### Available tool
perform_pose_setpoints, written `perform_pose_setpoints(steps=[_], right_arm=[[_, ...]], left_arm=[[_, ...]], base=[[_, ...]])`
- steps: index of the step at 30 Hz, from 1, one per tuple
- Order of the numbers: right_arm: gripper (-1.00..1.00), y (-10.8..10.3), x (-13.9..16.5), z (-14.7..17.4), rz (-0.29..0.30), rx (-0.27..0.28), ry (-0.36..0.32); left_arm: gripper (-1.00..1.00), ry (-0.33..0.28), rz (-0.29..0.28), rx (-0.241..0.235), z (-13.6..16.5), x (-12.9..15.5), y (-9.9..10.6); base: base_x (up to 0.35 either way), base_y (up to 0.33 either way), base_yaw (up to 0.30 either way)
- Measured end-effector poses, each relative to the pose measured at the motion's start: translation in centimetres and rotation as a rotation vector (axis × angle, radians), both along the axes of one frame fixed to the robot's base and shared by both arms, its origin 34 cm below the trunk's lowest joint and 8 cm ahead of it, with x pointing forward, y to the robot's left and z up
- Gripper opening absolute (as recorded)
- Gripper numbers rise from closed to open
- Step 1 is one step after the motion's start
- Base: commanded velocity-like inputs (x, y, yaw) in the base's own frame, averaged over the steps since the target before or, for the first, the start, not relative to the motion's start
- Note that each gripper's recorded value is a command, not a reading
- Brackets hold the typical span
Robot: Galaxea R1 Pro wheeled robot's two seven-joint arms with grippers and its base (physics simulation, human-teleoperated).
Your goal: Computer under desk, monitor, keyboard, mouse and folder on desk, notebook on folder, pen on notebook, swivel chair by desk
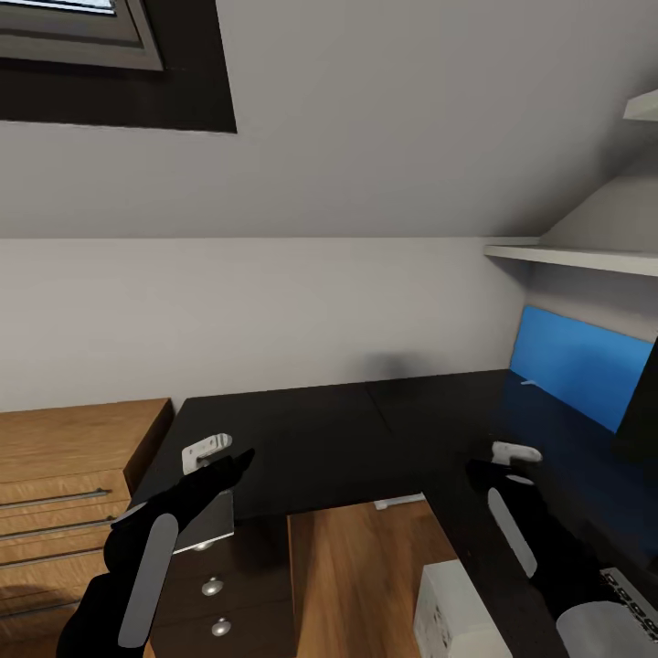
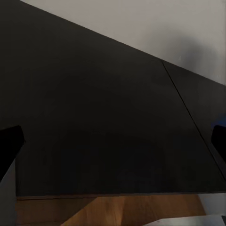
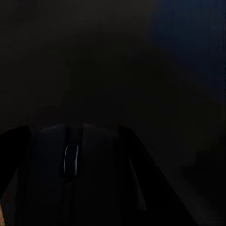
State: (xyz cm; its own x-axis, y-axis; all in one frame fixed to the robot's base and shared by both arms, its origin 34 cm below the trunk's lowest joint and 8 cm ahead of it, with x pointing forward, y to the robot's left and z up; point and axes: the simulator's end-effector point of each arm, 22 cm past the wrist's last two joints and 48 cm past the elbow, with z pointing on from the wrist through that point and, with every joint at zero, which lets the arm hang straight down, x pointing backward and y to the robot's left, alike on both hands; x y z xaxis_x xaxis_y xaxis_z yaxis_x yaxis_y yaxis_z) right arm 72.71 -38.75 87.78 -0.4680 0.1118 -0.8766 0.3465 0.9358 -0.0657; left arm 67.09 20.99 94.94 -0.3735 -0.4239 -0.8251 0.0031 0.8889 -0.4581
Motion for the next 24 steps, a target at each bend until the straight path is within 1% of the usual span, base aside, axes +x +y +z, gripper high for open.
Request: perform_pose_setpoints(steps=[1,2,4,6,7,10,11,12,13,14,15,18,19,20,22,24], right_arm=[[-1.00,-0.5,-0.1,-0.4,-0.007,-0.002,0.012],[-1.00,-1.7,-0.1,-1.4,-0.027,-0.006,0.045],[-1.00,-2.9,0.1,-2.1,-0.046,-0.008,0.075],[-1.00,-5.0,0.2,-3.1,-0.081,-0.014,0.127],[-1.00,-6.4,0.1,-3.6,-0.100,-0.022,0.154],[-1.00,-8.2,-0.3,-3.9,-0.123,-0.034,0.175],[-1.00,-9.3,-0.7,-4.0,-0.135,-0.043,0.192],[-1.00,-9.6,-0.8,-4.1,-0.139,-0.044,0.199],[-1.00,-10.2,-1.3,-4.4,-0.145,-0.048,0.225],[-1.00,-11.0,-2.1,-5.0,-0.147,-0.048,0.274],[-1.00,-10.8,-2.1,-5.1,-0.138,-0.040,0.276],[-1.00,-9.1,-1.7,-6.2,-0.064,0.009,0.284],[-1.00,-8.7,-1.6,-6.5,-0.050,0.017,0.286],[-1.00,-8.5,-1.8,-7.2,-0.021,0.010,0.299],[-1.00,-9.1,-1.9,-7.5,-0.002,0.000,0.304],[-1.00,-9.8,-2.0,-7.4,0.031,0.006,0.302]], left_arm=[[1.00,0.000,0.000,0.000,0.0,0.0,0.0],[1.00,0.000,0.000,0.000,0.0,0.0,0.0],[1.00,0.000,0.000,0.000,0.0,0.0,0.0],[1.00,0.000,0.000,0.000,0.0,0.0,0.0],[1.00,0.000,0.000,0.000,0.0,0.0,0.0],[1.00,0.000,0.000,0.000,0.0,0.0,0.0],[1.00,0.000,0.000,0.000,0.0,0.0,0.0],[1.00,0.000,0.000,0.000,0.0,0.0,0.0],[1.00,0.000,0.000,0.000,0.0,0.0,0.0],[1.00,0.000,0.000,0.000,0.0,0.0,0.0],[1.00,0.000,0.000,0.000,0.0,0.0,0.0],[1.00,0.000,0.000,0.000,0.0,0.0,0.0],[1.00,0.000,0.000,0.001,0.0,0.0,0.0],[1.00,0.000,0.000,0.000,0.0,0.0,0.0],[1.00,0.000,0.000,0.000,0.0,0.0,0.0],[1.00,0.000,0.000,0.000,0.0,0.0,0.0]], base=[[0.000,0.000,0.000],[0.000,0.000,0.000],[0.000,0.000,0.000],[0.000,0.000,0.000],[0.000,0.000,0.000],[0.000,0.000,0.000],[0.000,0.000,0.000],[0.000,0.000,0.000],[0.000,0.000,0.000],[0.000,0.000,0.000],[0.000,0.000,0.000],[0.000,0.000,0.000],[0.000,0.000,0.000],[0.000,0.000,0.000],[0.000,0.000,0.000],[0.000,0.000,0.000]])
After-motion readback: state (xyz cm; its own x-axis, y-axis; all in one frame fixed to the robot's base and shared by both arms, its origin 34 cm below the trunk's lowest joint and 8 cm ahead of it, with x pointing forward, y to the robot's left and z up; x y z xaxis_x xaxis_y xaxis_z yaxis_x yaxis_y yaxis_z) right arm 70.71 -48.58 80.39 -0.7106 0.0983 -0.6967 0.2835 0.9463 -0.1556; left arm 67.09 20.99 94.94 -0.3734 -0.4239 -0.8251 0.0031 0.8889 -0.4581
